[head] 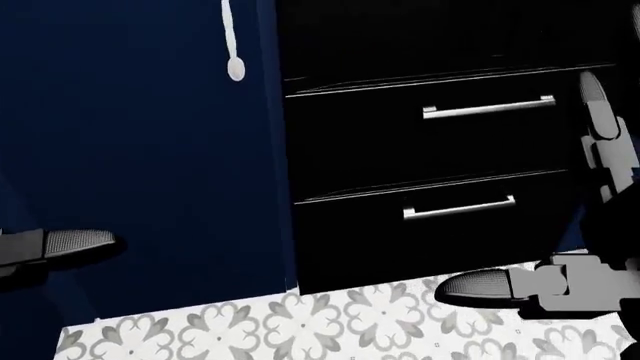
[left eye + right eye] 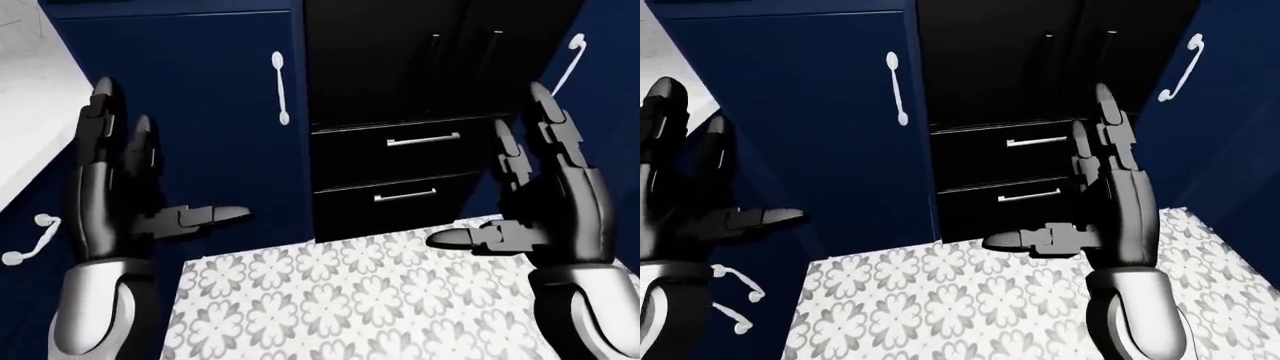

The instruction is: Navigate to the stove.

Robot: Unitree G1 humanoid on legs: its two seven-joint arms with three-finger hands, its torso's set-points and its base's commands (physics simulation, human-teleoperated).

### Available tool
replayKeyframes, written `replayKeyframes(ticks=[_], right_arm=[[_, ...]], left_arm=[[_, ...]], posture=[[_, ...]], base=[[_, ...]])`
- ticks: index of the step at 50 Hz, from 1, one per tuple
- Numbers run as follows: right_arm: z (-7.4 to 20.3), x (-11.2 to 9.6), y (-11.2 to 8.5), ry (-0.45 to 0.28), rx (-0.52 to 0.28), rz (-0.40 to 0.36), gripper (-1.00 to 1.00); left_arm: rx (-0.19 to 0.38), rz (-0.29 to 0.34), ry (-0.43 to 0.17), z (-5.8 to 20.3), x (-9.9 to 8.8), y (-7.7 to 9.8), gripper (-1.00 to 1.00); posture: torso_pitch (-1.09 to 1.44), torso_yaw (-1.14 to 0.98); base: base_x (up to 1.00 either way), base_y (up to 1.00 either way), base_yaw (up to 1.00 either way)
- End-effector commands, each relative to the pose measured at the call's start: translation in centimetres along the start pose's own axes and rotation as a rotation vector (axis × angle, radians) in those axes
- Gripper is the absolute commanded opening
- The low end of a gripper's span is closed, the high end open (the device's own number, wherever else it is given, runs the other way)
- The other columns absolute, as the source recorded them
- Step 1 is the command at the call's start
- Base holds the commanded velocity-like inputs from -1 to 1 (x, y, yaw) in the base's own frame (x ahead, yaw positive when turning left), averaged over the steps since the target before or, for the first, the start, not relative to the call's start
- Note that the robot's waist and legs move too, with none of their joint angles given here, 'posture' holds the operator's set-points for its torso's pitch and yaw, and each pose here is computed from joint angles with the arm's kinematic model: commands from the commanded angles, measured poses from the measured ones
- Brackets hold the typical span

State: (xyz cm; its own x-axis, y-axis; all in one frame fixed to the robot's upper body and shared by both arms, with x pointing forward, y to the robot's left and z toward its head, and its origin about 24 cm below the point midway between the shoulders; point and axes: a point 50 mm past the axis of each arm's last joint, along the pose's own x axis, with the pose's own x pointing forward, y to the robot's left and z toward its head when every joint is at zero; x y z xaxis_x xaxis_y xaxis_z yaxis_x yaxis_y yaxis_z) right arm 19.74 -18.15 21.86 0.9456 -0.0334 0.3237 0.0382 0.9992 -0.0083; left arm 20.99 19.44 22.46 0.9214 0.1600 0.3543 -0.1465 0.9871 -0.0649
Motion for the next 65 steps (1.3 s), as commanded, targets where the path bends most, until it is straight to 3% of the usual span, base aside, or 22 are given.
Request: replayKeyframes(ticks=[1, 6, 25, 65], right_arm=[[0.9, -0.1, 0.2, -0.059, -0.004, 0.019, 1.00], [0.8, -0.2, 0.0, -0.058, -0.006, 0.006, 1.00], [0.7, -0.4, -0.3, -0.058, -0.002, -0.008, 1.00], [0.1, -0.4, -0.4, -0.036, 0.003, -0.022, 1.00]], left_arm=[[-0.032, 0.001, -0.056, 1.1, -0.1, 0.0, 1.00], [-0.004, 0.029, -0.043, 0.8, 0.2, 0.3, 1.00], [0.015, 0.055, -0.045, 0.6, 0.1, 1.0, 1.00], [0.019, 0.052, -0.041, 0.4, 0.1, 0.9, 1.00]], posture=[[0.00, 0.00], [0.00, 0.00], [0.00, 0.00], [0.00, 0.00]], base=[[0.00, 0.00, -0.17], [0.00, 0.00, -0.19], [0.00, 0.00, -0.19], [0.00, 0.00, -0.32]])
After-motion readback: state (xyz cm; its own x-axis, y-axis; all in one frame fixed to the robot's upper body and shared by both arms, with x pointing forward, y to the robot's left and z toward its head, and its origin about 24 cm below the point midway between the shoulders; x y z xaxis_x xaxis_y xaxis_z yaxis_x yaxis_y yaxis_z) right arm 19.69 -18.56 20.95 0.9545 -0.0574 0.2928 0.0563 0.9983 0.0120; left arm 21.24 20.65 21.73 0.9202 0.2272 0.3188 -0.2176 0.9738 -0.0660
